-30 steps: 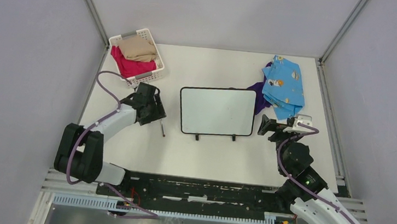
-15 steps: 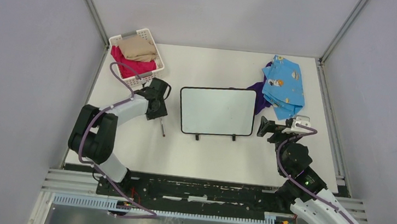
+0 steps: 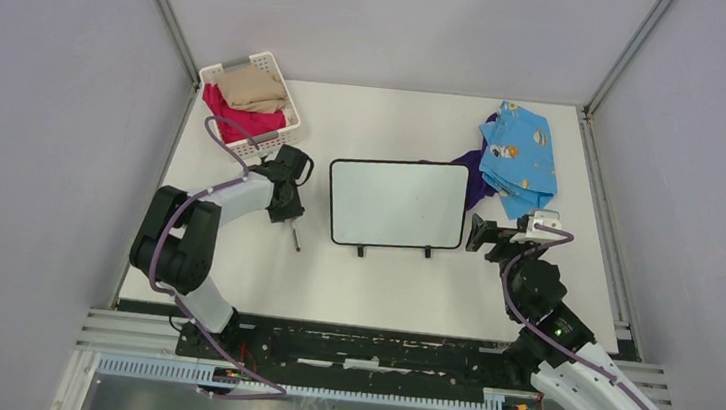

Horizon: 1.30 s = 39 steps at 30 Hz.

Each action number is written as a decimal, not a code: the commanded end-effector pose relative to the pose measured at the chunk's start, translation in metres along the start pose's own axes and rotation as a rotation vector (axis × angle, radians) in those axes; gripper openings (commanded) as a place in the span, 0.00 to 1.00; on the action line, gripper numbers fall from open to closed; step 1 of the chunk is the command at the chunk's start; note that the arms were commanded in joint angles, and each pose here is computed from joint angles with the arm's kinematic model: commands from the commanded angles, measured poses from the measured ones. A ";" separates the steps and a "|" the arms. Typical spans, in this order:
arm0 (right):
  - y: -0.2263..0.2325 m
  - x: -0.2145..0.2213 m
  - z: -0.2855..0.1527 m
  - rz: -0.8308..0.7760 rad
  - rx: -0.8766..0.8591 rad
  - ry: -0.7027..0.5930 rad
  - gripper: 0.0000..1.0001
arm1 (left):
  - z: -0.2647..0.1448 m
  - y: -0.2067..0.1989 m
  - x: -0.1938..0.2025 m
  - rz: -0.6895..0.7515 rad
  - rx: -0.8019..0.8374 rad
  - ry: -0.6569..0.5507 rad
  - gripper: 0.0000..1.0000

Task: Write a sentence on the whiteboard
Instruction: Open the whiteboard marker at the center of the board.

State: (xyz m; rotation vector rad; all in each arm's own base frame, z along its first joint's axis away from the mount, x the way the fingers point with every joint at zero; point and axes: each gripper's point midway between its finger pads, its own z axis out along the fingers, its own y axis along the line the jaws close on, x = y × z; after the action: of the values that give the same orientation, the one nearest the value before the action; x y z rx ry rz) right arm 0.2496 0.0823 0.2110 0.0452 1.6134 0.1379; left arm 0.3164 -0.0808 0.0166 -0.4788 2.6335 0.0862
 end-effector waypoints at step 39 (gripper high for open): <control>0.063 -0.039 0.012 -0.112 -0.139 0.095 0.98 | -0.210 -0.008 -0.084 -0.094 0.467 -0.522 0.02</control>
State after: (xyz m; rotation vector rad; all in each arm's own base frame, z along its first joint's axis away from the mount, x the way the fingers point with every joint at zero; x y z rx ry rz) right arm 0.2575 0.1342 0.2226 -0.1908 1.7355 0.2080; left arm 0.3018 -0.0742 0.1800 -0.4850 2.1681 -0.2095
